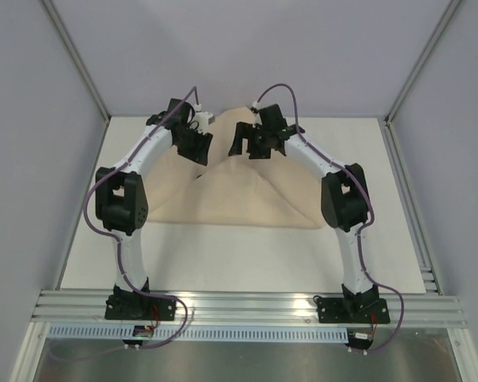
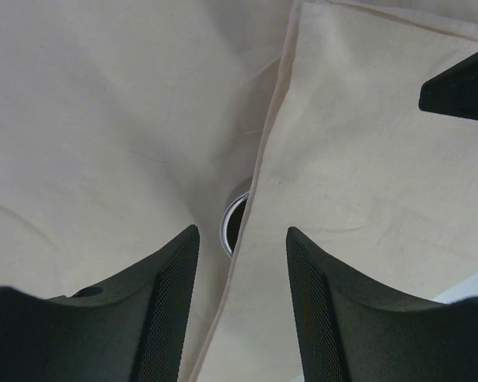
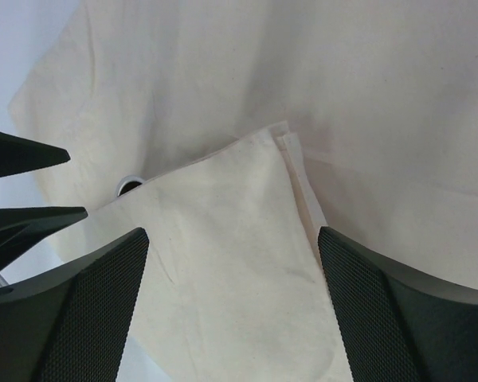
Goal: Prepare the surgical pack
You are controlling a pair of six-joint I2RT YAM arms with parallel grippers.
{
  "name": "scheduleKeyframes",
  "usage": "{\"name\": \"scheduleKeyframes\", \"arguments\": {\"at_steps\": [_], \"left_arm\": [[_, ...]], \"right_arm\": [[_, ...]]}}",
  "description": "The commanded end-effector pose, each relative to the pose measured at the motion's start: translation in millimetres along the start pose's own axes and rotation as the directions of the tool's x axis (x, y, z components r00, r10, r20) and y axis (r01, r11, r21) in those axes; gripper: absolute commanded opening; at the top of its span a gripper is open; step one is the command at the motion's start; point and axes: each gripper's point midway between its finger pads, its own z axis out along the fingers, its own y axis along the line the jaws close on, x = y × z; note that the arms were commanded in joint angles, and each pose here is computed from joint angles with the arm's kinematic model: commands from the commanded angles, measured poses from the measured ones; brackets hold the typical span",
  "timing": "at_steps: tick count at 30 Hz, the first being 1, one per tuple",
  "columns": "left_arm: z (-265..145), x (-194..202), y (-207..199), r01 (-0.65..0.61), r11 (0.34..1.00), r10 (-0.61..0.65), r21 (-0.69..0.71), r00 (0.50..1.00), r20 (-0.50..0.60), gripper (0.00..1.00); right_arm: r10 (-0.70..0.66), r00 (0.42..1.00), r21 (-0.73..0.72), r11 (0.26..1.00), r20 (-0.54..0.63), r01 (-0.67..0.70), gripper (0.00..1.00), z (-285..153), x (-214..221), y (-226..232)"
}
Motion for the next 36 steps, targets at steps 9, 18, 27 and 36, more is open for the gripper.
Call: {"name": "scheduleKeyframes", "arguments": {"at_steps": [9, 18, 27, 36], "left_arm": [[15, -19, 5, -0.025, 1.000, 0.025, 0.008, 0.999, 0.033, 0.57], [30, -9, 9, -0.005, 1.000, 0.005, 0.004, 1.000, 0.002, 0.56], [28, -12, 11, -0.015, 1.000, 0.015, -0.006, 1.000, 0.011, 0.56], [15, -27, 10, -0.031, 0.999, 0.031, -0.015, 0.999, 0.042, 0.56]], "right_arm": [[0.048, 0.992, -0.138, 0.988, -0.119, -0.065, 0.91, 38, 8, -14], [0.099, 0.988, -0.249, 0.960, -0.118, -0.126, 0.60, 47, 8, -10], [0.171, 0.976, -0.284, 0.937, -0.135, -0.204, 0.18, 52, 9, -13], [0.231, 0.972, -0.288, 0.928, -0.045, -0.234, 0.00, 52, -23, -17]]}}
